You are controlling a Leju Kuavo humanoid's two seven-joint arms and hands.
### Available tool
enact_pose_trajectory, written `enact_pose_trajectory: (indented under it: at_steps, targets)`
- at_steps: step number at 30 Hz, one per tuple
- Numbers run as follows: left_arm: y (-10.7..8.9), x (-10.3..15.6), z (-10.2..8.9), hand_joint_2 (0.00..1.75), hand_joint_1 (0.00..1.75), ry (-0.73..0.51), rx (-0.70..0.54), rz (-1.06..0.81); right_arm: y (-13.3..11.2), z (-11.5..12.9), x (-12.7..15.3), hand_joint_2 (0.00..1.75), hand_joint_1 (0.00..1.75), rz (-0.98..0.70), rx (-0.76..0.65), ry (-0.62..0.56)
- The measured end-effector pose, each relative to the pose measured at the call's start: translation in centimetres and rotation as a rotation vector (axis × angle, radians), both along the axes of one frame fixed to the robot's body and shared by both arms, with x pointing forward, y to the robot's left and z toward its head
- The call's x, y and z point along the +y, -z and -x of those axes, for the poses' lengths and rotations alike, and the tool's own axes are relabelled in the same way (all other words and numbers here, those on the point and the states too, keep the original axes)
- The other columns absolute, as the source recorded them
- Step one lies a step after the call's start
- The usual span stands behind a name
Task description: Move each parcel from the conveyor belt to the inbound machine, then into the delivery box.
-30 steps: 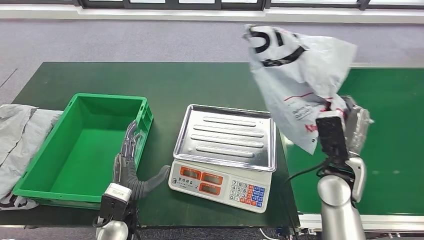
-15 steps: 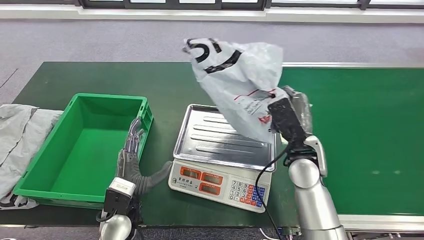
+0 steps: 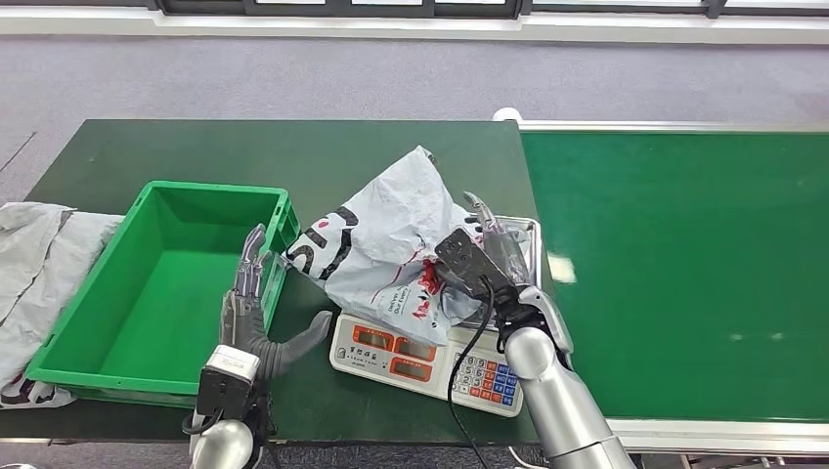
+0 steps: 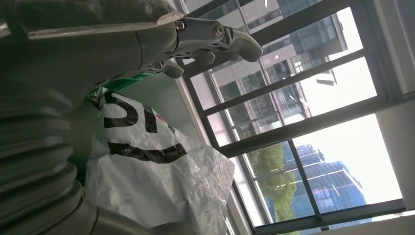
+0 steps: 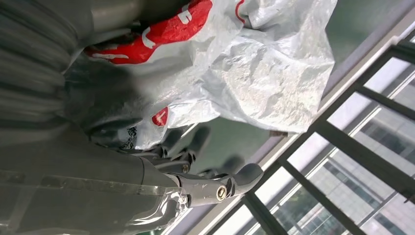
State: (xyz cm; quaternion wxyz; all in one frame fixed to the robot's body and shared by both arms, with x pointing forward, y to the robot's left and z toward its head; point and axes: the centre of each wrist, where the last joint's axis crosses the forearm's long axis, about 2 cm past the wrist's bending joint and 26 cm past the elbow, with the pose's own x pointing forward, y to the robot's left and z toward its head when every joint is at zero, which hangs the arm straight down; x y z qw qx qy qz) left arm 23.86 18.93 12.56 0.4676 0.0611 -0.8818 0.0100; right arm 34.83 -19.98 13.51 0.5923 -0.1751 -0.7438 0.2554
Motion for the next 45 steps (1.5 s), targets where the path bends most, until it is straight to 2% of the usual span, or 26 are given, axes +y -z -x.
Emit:
enact_pose_trajectory:
  at_steps: [10, 14, 19, 22, 25, 30, 35, 37, 40, 45]
  targets:
    - [0.1, 0.1, 0.6, 1.75, 0.00, -0.005, 0.003, -0.003, -1.8, 2.0, 0.7, 1.75, 0.00, -0.033, -0.136, -0.053]
    - [0.3, 0.1, 0.9, 1.75, 0.00, -0.009, 0.005, -0.025, -2.8, 3.3, 0.5, 1.75, 0.00, -0.103, -0.269, -0.066]
    - [0.8, 0.2, 1.6, 1.75, 0.00, -0.007, 0.007, -0.041, -4.9, 6.8, -0.6, 1.75, 0.00, -0.327, -0.511, -0.083]
    - [0.9, 0.4, 1.8, 1.75, 0.00, -0.003, -0.009, -0.052, -5.4, 9.4, -2.2, 1.75, 0.00, -0.389, -0.643, -0.011]
    - [0.6, 0.7, 1.5, 1.75, 0.00, 0.017, -0.014, -0.091, -4.8, 12.0, -4.4, 1.75, 0.00, -0.462, -0.712, 0.065]
    - [-1.3, 0.3, -0.8, 1.75, 0.00, 0.080, 0.016, -0.197, -3.9, 14.8, -6.8, 1.75, 0.00, -0.509, -0.753, 0.159]
    - [-3.2, -0.6, -4.2, 1.75, 0.00, 0.109, 0.084, -0.269, -3.1, 16.4, -7.0, 1.75, 0.00, -0.517, -0.716, 0.208]
    - [-3.5, -0.8, -4.9, 1.75, 0.00, 0.111, 0.094, -0.287, -2.9, 16.7, -7.0, 1.75, 0.00, -0.521, -0.704, 0.218]
    - [-3.7, -1.3, -6.2, 1.75, 0.00, 0.090, 0.193, -0.364, -2.9, 16.8, -6.8, 1.75, 0.00, -0.547, -0.663, 0.209]
    - [-4.3, -3.1, -10.3, 1.75, 0.00, 0.091, 0.331, -0.570, -2.9, 15.8, -6.2, 1.75, 0.00, -0.550, -0.608, 0.150]
